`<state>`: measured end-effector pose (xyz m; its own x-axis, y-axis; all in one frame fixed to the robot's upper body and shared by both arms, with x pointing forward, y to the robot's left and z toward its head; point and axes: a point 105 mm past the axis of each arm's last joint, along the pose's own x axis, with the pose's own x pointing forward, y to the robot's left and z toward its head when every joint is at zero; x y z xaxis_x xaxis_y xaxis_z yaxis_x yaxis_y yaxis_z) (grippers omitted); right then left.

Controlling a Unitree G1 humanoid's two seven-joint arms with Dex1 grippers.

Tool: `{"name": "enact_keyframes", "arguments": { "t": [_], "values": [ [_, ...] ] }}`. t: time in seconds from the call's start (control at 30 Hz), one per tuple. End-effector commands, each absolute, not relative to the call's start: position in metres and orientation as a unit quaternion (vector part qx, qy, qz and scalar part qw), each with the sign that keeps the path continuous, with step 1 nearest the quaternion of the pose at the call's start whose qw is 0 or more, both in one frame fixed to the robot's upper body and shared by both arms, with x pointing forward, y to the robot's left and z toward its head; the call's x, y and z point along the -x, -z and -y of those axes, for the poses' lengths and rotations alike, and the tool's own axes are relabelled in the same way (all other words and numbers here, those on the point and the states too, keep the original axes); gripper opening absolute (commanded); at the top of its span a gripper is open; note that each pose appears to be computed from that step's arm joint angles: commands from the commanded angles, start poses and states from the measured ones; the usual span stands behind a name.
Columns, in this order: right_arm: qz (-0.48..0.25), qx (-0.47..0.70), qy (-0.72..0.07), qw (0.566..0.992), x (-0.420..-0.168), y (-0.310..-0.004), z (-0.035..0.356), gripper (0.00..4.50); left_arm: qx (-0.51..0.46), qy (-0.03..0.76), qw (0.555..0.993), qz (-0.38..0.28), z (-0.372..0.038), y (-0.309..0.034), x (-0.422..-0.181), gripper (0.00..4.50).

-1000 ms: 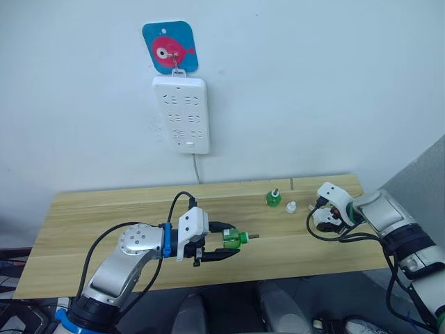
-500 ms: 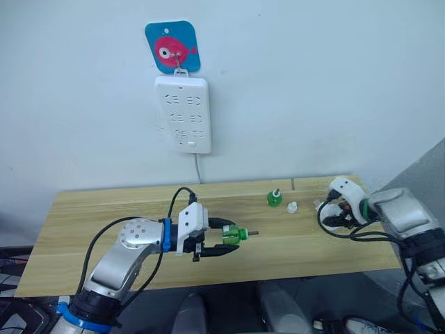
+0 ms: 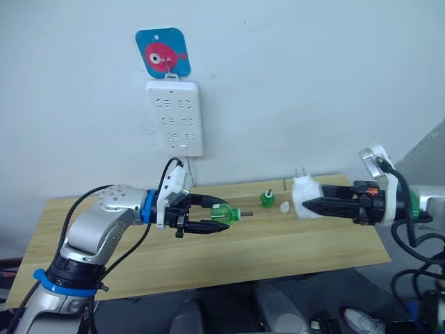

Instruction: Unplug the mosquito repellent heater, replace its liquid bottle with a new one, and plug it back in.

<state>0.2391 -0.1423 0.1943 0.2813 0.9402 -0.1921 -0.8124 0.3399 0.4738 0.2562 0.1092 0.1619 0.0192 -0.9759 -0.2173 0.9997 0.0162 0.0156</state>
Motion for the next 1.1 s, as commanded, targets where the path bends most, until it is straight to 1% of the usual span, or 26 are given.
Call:
{"name": "enact_keyframes", "arguments": {
  "t": [0.03, 0.17, 0.3, 0.4, 0.57, 0.97, 1.1],
  "values": [
    [-0.186, -0.155, -0.576, 0.781, -0.236, -0.208, 0.131, 2.95, -0.076, 0.698, 0.711, -0.044, -0.109, -0.185, -0.256, 2.29],
    [-0.167, -0.204, -0.609, 0.748, -0.232, -0.214, 0.116, 2.95, -0.051, 0.695, 0.716, -0.033, -0.108, -0.203, -0.254, 2.29],
    [-0.165, -0.219, -0.598, 0.754, -0.24, -0.216, 0.108, 2.95, -0.035, 0.687, 0.726, -0.026, -0.107, -0.213, -0.256, 2.29],
    [-0.162, -0.227, -0.598, 0.752, -0.24, -0.218, 0.104, 2.95, -0.027, 0.68, 0.732, -0.021, -0.105, -0.215, -0.256, 2.29],
    [-0.162, -0.246, -0.582, 0.758, -0.243, -0.22, 0.1, 2.95, -0.035, 0.688, 0.725, -0.029, -0.1, -0.214, -0.25, 2.29],
    [-0.178, -0.257, -0.574, 0.757, -0.239, -0.223, 0.094, 2.95, -0.052, 0.688, 0.723, -0.036, -0.095, -0.213, -0.252, 2.29],
    [-0.185, -0.264, -0.573, 0.754, -0.237, -0.222, 0.095, 2.95, -0.05, 0.701, 0.71, -0.043, -0.096, -0.211, -0.248, 2.29]
  ]
}}
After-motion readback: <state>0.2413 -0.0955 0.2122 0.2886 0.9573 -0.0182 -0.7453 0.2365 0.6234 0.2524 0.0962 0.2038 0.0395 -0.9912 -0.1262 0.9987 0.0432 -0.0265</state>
